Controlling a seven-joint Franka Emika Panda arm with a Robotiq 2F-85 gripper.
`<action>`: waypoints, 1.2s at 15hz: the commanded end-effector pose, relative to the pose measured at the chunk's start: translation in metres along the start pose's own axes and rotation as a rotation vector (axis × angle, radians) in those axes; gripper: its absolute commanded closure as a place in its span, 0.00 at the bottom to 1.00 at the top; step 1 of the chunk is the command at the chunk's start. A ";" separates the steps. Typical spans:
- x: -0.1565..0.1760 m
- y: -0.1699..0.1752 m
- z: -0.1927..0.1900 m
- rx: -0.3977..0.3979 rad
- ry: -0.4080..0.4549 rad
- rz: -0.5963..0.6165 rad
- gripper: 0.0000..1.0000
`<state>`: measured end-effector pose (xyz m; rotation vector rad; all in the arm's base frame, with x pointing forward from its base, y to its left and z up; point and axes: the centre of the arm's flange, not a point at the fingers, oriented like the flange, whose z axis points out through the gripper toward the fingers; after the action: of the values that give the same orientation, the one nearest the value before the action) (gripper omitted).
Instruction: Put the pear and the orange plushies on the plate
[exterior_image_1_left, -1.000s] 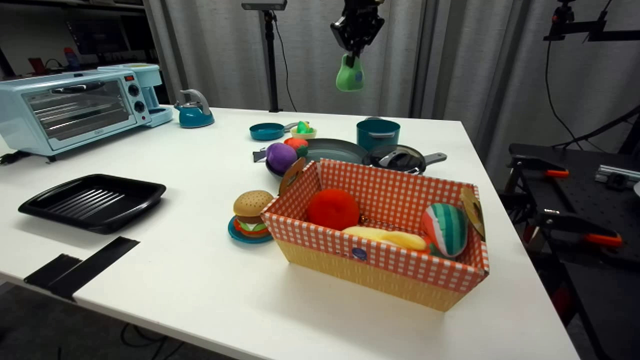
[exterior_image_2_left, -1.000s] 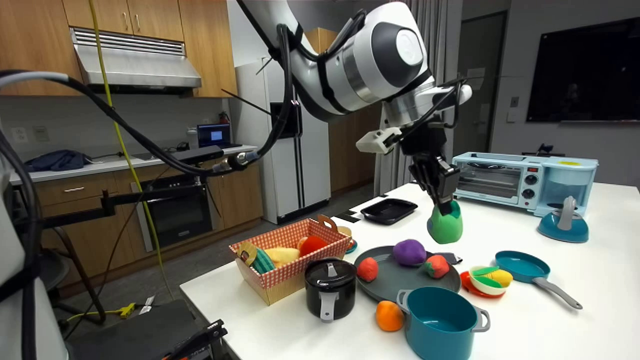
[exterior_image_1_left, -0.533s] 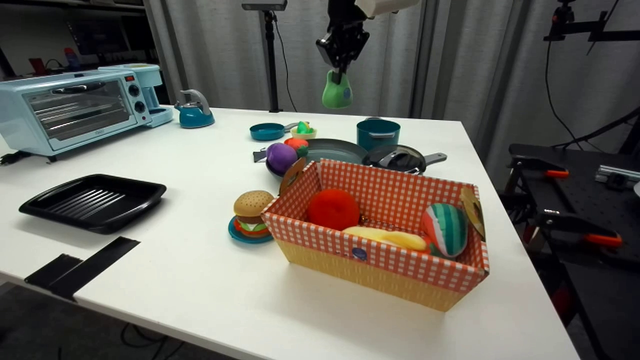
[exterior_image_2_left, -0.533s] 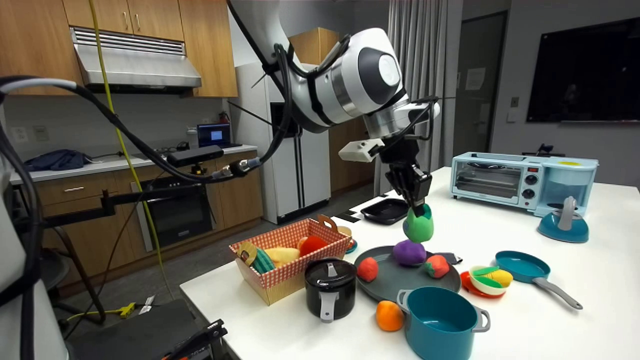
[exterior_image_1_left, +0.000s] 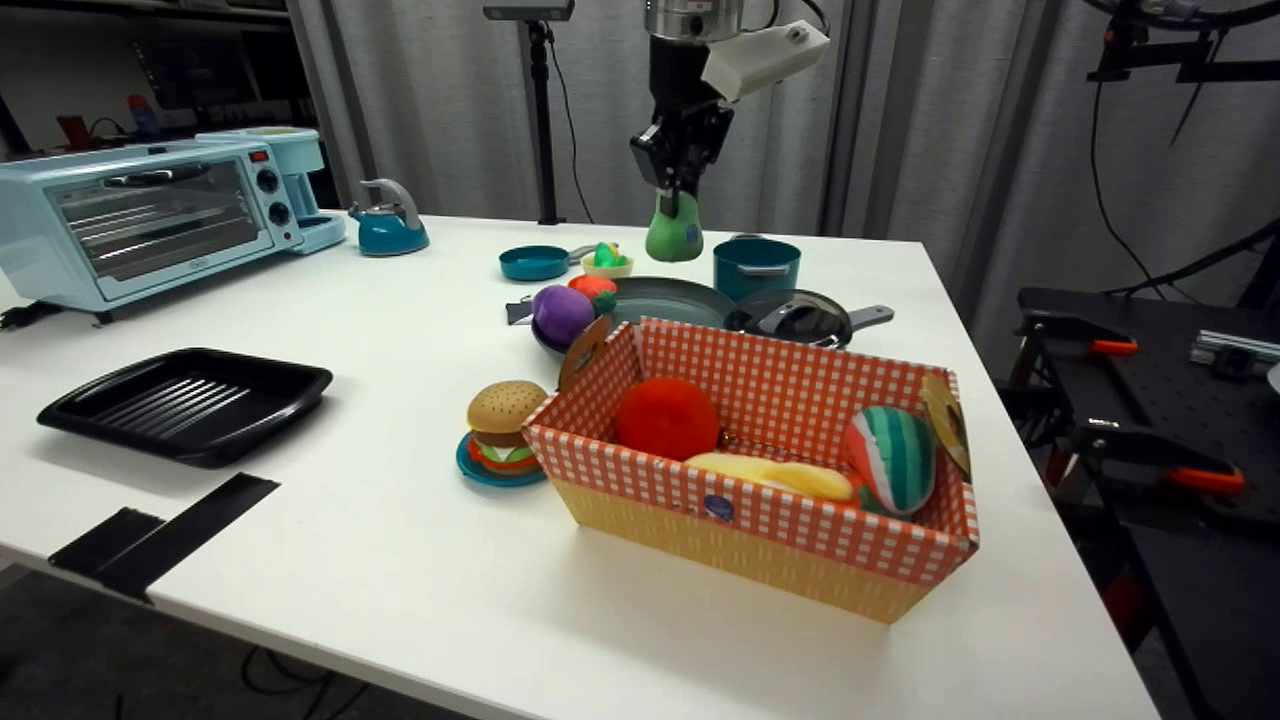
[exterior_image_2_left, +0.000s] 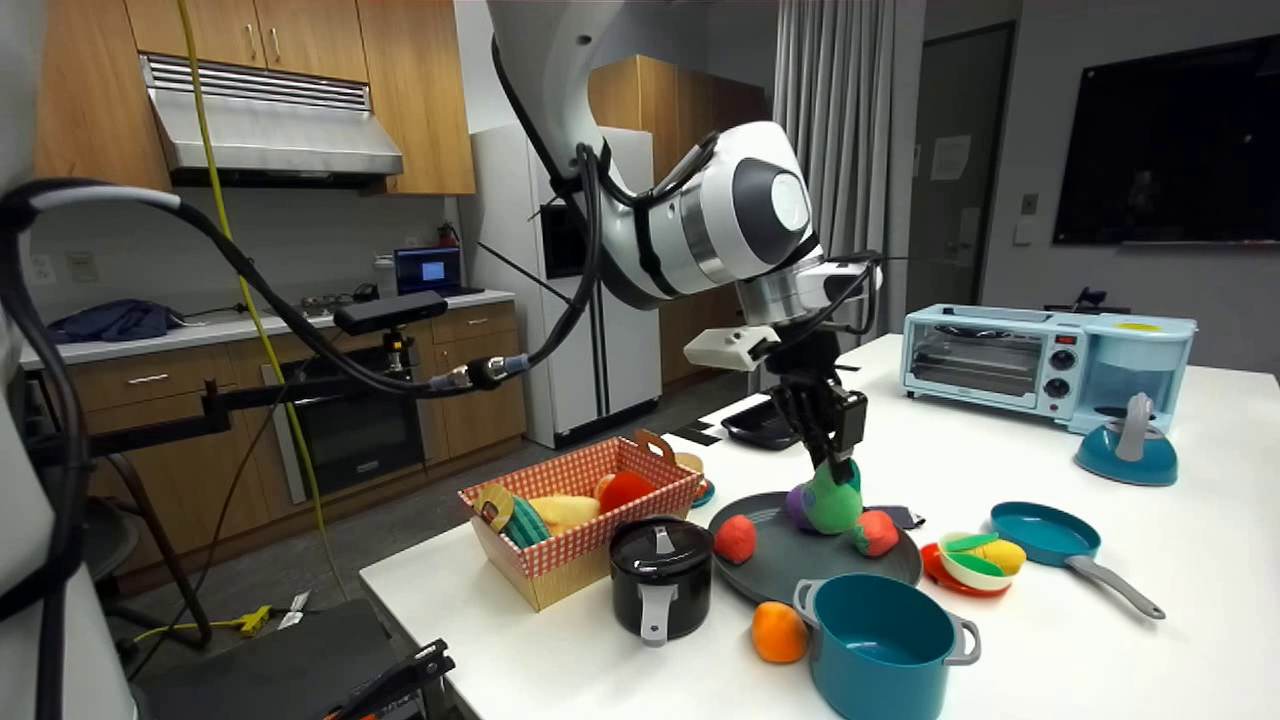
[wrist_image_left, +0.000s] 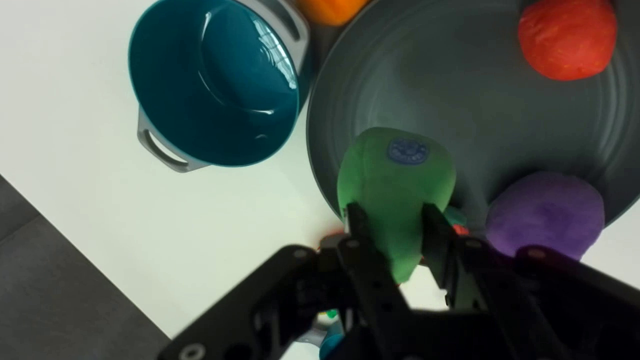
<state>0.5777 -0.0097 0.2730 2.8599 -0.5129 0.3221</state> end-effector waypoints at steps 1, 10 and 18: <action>0.005 -0.005 0.002 -0.021 0.000 -0.047 0.35; -0.020 -0.023 -0.032 -0.019 -0.032 -0.124 0.00; -0.048 -0.063 -0.106 0.061 -0.088 -0.126 0.00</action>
<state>0.5564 0.0699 0.3237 2.9130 -0.3516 0.2187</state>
